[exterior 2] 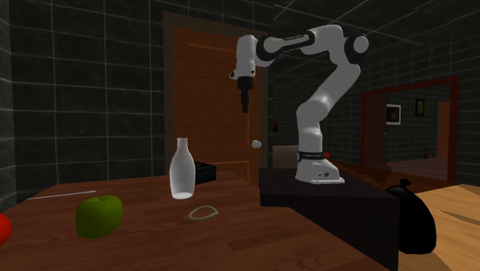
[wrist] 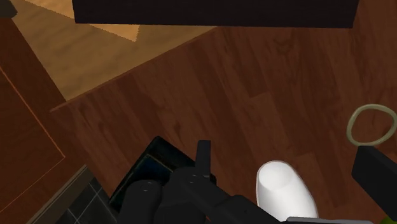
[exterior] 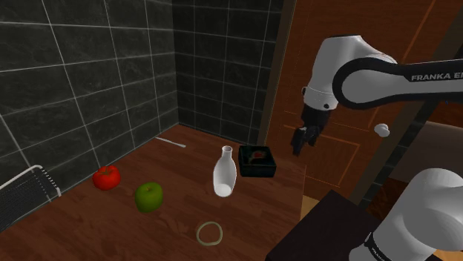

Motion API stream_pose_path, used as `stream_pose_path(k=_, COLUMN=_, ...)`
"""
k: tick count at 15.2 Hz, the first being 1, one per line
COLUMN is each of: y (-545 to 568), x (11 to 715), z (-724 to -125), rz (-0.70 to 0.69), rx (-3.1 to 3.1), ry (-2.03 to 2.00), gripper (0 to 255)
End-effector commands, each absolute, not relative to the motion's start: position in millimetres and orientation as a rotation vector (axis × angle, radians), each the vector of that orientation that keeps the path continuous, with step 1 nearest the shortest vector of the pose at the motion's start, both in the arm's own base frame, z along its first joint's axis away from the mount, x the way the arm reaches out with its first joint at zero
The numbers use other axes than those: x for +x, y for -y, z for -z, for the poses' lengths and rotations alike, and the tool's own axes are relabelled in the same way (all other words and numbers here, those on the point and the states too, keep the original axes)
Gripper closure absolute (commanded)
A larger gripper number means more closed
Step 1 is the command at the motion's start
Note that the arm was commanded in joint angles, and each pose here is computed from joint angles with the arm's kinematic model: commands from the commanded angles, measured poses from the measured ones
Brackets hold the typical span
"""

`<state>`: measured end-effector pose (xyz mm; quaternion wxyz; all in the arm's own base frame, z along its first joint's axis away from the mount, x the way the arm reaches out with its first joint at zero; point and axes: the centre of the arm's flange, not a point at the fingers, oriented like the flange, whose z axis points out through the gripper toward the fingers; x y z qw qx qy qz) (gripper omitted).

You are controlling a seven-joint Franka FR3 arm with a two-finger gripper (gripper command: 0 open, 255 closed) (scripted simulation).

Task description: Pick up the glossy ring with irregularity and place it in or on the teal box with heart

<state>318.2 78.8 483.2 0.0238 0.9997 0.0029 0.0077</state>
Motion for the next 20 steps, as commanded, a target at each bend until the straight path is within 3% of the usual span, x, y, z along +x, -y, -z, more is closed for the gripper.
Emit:
stream_pose_path(k=1, y=-92.6, x=324.7, z=-463.8, rz=-0.036, rx=3.1, ry=0.008, gripper=0)
stream_pose_path(k=20, y=-227.2, x=378.4, z=-265.8, rz=-0.118, rx=3.14, ry=0.154, gripper=0)
